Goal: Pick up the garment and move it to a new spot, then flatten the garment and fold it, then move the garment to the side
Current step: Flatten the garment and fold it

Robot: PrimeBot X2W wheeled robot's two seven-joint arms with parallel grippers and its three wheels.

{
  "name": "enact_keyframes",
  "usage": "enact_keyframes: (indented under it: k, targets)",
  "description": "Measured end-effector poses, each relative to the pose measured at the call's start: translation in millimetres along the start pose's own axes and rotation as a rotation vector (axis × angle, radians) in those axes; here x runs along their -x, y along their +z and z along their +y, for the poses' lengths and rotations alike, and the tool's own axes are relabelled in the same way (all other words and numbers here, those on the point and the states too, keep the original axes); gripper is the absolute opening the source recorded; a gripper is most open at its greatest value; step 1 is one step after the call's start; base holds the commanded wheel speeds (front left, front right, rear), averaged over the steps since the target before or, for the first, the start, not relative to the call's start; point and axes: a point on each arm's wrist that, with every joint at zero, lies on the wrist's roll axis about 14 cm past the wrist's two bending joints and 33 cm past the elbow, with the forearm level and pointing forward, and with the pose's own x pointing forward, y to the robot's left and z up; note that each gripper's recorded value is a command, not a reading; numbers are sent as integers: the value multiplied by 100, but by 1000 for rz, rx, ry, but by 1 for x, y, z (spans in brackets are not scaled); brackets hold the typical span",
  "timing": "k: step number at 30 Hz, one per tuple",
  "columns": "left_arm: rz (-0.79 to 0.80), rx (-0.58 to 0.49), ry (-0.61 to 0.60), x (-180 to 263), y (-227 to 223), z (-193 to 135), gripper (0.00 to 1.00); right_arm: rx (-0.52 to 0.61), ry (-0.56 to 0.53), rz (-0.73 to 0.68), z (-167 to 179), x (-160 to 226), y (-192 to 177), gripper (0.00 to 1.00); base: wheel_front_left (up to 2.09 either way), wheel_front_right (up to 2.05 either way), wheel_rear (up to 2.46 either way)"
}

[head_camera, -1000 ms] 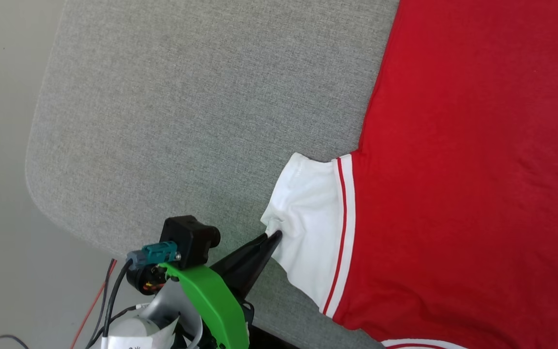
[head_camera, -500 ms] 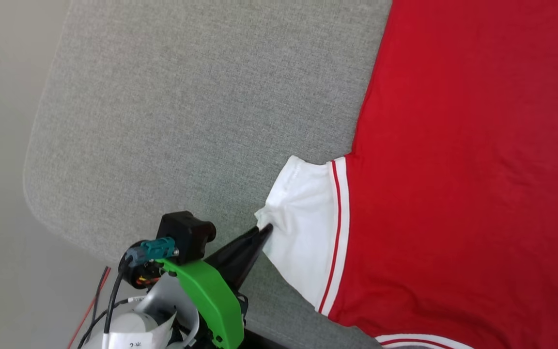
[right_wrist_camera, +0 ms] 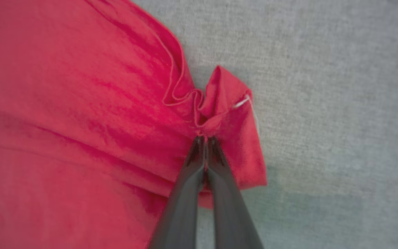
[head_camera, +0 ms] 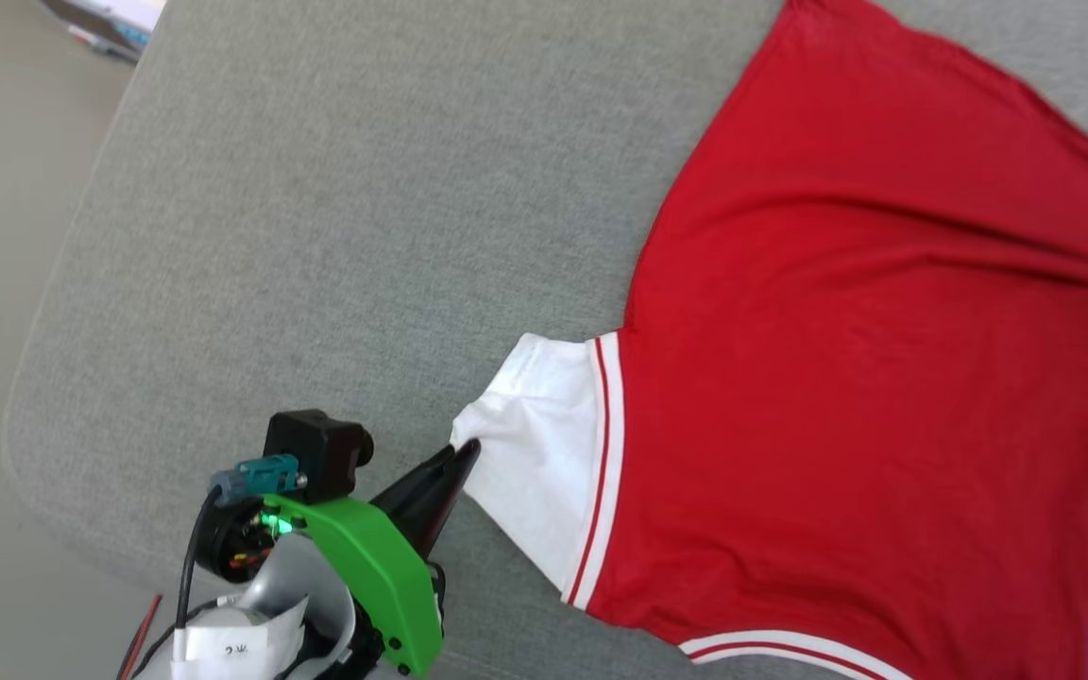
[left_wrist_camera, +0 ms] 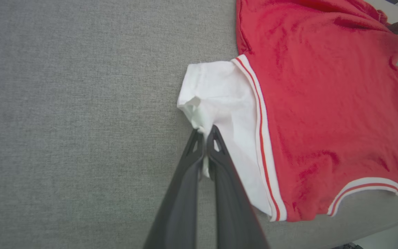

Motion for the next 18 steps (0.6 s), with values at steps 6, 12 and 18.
enact_keyframes:
  k: [6, 12, 18]
  targets:
    - [-19, 6, -41, 10, -2, -16, 0, -86, -11, 5, -18, 41, -47, 0, 0, 0, 0]
    - [-72, 25, -63, 18, 3, -27, 0, -116, -33, 10, -31, 84, -90, 0, 0, 0, 0]
    - [-136, 59, -100, 22, 12, -43, 0, -142, -33, -5, -29, 120, -126, 0, 0, 0, 0]
